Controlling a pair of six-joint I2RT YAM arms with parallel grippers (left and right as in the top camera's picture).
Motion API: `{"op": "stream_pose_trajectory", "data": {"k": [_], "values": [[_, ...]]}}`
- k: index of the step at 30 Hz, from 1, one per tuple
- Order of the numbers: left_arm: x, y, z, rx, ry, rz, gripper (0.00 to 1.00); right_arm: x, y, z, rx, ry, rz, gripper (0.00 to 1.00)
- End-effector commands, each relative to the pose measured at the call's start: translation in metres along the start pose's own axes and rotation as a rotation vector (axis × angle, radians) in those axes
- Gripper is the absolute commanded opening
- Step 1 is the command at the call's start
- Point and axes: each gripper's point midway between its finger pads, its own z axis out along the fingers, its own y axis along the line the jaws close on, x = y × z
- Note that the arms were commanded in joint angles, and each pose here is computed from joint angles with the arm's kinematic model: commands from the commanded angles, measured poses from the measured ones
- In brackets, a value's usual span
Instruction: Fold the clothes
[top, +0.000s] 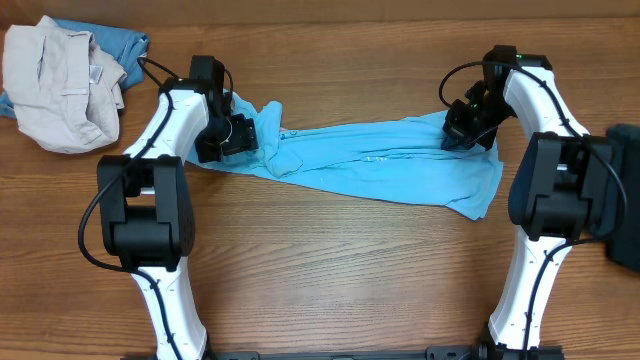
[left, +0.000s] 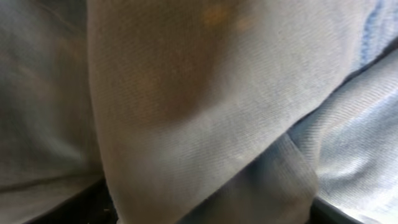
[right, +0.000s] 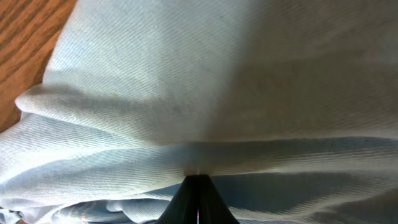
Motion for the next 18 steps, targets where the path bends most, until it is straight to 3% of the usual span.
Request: {"op": "stream_pose_trajectory", "data": {"k": [1,2,3,5,8,9,10,13,18], "values": [[-0.002,0.014,0.007,-0.082,0.001,0.041,0.37,-0.006,0.012,-0.029,-0.027,-0.074,-0.037,0.04],[-0.002,0.023,0.006,-0.124,0.001,0.038,0.22,-0.007,0.012,-0.029,-0.027,-0.076,-0.037,0.04],[-0.001,0.029,0.005,-0.154,0.004,0.034,0.15,-0.007,0.012,-0.029,-0.026,-0.078,-0.037,0.04],[0.002,0.045,0.002,-0.218,0.015,0.024,0.12,-0.009,0.012,-0.029,-0.028,-0.084,-0.040,0.04],[0.005,0.050,0.001,-0.236,0.031,0.020,0.23,-0.011,0.013,-0.030,-0.028,-0.096,-0.043,0.04],[0.006,0.051,0.000,-0.242,0.035,0.020,0.35,-0.013,0.011,-0.030,-0.014,-0.103,-0.042,0.04],[0.006,0.054,-0.003,-0.264,0.035,0.021,0.38,-0.015,0.005,-0.030,0.020,-0.117,-0.021,0.04],[0.002,0.070,-0.021,-0.380,0.029,0.027,0.60,-0.024,-0.019,-0.033,0.150,-0.171,0.045,0.05],[0.006,0.090,-0.033,-0.461,0.056,0.016,0.61,-0.035,-0.033,-0.039,0.169,-0.212,0.098,0.05]]}}
